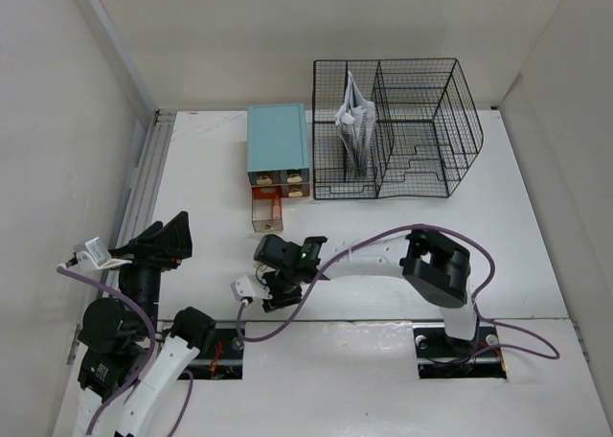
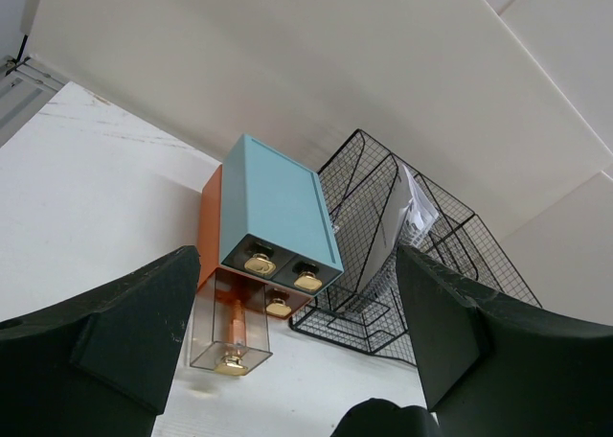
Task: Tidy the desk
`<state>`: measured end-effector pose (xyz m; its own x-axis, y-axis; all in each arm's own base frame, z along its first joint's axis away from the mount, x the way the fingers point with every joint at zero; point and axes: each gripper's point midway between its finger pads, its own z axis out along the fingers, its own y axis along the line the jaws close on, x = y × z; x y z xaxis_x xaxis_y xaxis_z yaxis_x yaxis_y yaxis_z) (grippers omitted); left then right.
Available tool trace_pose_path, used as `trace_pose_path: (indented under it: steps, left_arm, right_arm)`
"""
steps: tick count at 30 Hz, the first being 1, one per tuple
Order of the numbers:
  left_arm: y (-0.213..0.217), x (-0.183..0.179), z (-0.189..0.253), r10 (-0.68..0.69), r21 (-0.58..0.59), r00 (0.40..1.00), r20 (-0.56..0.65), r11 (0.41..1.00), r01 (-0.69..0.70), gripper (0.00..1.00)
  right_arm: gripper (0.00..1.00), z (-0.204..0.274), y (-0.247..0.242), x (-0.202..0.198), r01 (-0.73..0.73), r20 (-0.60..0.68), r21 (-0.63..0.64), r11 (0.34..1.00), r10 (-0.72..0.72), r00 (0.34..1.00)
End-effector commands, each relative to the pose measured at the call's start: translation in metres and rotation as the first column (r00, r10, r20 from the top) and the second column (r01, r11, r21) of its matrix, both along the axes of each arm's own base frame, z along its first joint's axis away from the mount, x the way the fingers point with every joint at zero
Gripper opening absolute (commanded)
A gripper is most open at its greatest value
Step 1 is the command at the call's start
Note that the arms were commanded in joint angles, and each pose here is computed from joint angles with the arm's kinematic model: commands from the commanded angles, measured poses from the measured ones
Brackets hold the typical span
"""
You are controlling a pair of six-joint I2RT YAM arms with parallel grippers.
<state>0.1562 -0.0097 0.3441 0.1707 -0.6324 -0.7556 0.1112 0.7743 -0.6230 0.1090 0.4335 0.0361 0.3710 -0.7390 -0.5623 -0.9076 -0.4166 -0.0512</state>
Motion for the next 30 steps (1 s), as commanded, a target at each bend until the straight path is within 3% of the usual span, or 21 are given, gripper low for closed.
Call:
trace_pose_path:
  steps: [1,6,10,11,14,19,25,30]
  left_arm:
    - [0.003,-0.009,0.011,-0.013,-0.03,0.998,0.061,0.999,0.015,0.81]
    - [0.003,-0.009,0.011,-0.013,-0.03,0.998,0.061,0.999,0.015,0.81]
    - [0.003,-0.009,0.011,-0.013,-0.03,0.998,0.061,0.999,0.015,0.81]
    - [0.003,-0.009,0.011,-0.013,-0.03,0.998,0.061,0.999,0.015,0.81]
    - [0.003,-0.009,0.011,-0.013,-0.03,0.998,0.061,0.999,0.015,0.81]
    - [0.003,-0.009,0.011,-0.013,-0.03,0.998,0.061,0.999,0.015,0.81]
    - [0.003,-0.009,0.011,-0.013,-0.03,0.998,0.061,0.999,0.015,0.81]
    - [0.003,-0.009,0.011,-0.013,-0.03,0.998,0.061,0.999,0.015,0.81]
  right_arm:
    - [0.49,-0.011,0.005,0.004,0.026,0.018,-0.029,0.999,-0.026,1.0]
    - [0.46,-0.02,0.002,0.007,0.036,0.03,-0.054,0.998,-0.035,0.999]
    - [0.05,-0.024,0.002,0.006,0.036,0.028,-0.063,0.997,-0.034,0.999]
    - [0.01,-0.025,0.001,0.008,0.04,0.036,-0.065,0.997,-0.038,0.999]
    - [0.0,-0.012,0.008,0.016,0.044,0.074,-0.042,0.998,-0.041,0.996]
    - [0.0,0.056,0.044,0.061,0.07,0.288,0.1,0.993,-0.096,0.953]
    - [0.0,0.132,0.06,0.154,0.196,0.384,0.283,0.939,-0.298,0.874]
    - [0.0,0.141,0.05,0.216,0.281,0.39,0.34,0.897,-0.406,0.826]
